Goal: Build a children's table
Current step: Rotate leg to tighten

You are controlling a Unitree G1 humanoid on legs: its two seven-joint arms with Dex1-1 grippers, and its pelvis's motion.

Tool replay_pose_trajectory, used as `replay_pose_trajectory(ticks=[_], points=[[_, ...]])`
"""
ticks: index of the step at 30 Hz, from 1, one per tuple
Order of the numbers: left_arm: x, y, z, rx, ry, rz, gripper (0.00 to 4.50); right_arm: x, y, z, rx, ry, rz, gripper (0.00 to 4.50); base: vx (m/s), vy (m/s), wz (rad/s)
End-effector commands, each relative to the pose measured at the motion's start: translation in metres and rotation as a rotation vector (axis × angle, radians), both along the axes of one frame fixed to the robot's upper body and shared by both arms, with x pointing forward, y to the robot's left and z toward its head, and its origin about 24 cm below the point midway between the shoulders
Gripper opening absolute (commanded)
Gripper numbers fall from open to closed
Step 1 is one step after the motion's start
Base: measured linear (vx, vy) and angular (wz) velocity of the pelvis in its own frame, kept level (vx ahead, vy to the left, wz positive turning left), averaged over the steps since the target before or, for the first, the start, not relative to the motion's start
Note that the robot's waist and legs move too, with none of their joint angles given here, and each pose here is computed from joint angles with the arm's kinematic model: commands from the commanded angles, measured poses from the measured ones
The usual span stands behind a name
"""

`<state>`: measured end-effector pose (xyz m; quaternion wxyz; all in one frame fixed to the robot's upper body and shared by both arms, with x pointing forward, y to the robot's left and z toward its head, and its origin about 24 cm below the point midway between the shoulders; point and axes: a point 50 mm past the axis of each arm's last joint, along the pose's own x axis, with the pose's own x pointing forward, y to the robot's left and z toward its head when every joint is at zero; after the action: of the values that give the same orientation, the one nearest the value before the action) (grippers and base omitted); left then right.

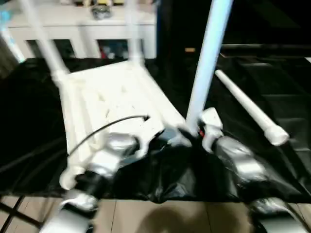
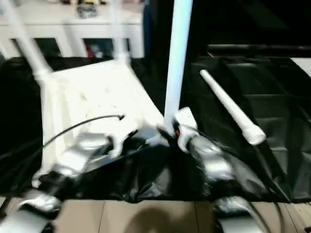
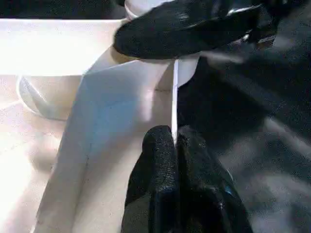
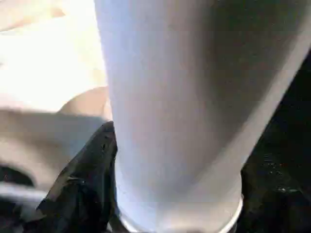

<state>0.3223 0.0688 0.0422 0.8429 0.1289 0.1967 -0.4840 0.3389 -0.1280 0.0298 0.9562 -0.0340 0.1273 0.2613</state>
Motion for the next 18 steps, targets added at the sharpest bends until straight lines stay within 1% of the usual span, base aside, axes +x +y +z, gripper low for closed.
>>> replay_pose_trajectory(ticks=[1, 2, 3, 4, 5, 6, 7, 8, 9, 11, 13, 14, 15, 16, 18], points=[[0.002, -0.032, 0.021, -0.108, -0.074, -0.042, 0.00, -0.006, 0.039, -0.007, 0.035, 0.044, 0.094, 2.72, 0.000, 0.000, 0.00], [0.001, -0.036, 0.022, -0.114, -0.084, -0.049, 0.00, -0.006, 0.048, -0.005, 0.059, 0.026, 0.125, 2.72, 0.000, 0.000, 0.00], [0.001, -0.036, 0.022, -0.115, -0.084, -0.051, 0.00, -0.006, 0.049, -0.005, 0.064, 0.025, 0.131, 2.72, 0.000, 0.000, 0.00], [0.000, -0.037, 0.022, -0.116, -0.085, -0.062, 0.00, -0.008, 0.053, -0.003, 0.092, 0.022, 0.161, 3.07, 0.000, 0.000, 0.00], [-0.001, -0.032, 0.020, -0.110, -0.086, -0.082, 0.00, -0.009, 0.050, -0.002, 0.117, 0.025, 0.187, 3.28, 0.000, 0.000, 0.00], [-0.001, -0.032, 0.020, -0.110, -0.086, -0.082, 0.00, -0.009, 0.050, -0.002, 0.117, 0.025, 0.187, 3.28, 0.000, 0.000, 0.00], [-0.001, -0.029, 0.020, -0.105, -0.087, -0.091, 0.00, -0.010, 0.048, -0.002, 0.114, 0.021, 0.199, 3.44, 0.000, 0.000, 0.00], [-0.002, -0.025, 0.018, -0.098, -0.082, -0.095, 0.00, -0.011, 0.045, -0.002, 0.090, 0.007, 0.219, 3.56, 0.000, 0.000, 0.00], [-0.002, -0.025, 0.018, -0.098, -0.082, -0.095, 0.00, -0.011, 0.045, -0.002, 0.090, 0.007, 0.219, 3.65, 0.000, 0.000, 0.00], [-0.004, -0.019, 0.017, -0.102, -0.076, -0.134, 0.00, -0.012, 0.036, 0.000, 0.063, -0.014, 0.244, 3.80, 0.000, 0.000, 0.00], [-0.007, -0.016, 0.017, -0.106, -0.073, -0.165, 0.00, -0.012, 0.031, 0.000, 0.062, -0.018, 0.262, 3.80, 0.000, 0.000, 0.00], [-0.012, -0.007, 0.016, -0.097, -0.053, -0.240, 0.00, -0.017, 0.016, 0.002, 0.050, -0.024, 0.333, 3.80, 0.000, 0.000, 0.00], [-0.012, -0.007, 0.016, -0.097, -0.053, -0.240, 0.00, -0.017, 0.016, 0.002, 0.050, -0.024, 0.333, 3.80, 0.000, 0.000, 0.00], [-0.015, -0.002, 0.015, -0.084, -0.039, -0.270, 0.00, -0.021, 0.009, 0.002, 0.042, -0.023, 0.391, 3.80, 0.000, 0.000, 0.00], [-0.016, 0.001, 0.014, -0.079, -0.030, -0.283, 0.00, -0.024, 0.005, 0.003, 0.038, -0.020, 0.426, 3.80, 0.000, 0.000, 0.00]])
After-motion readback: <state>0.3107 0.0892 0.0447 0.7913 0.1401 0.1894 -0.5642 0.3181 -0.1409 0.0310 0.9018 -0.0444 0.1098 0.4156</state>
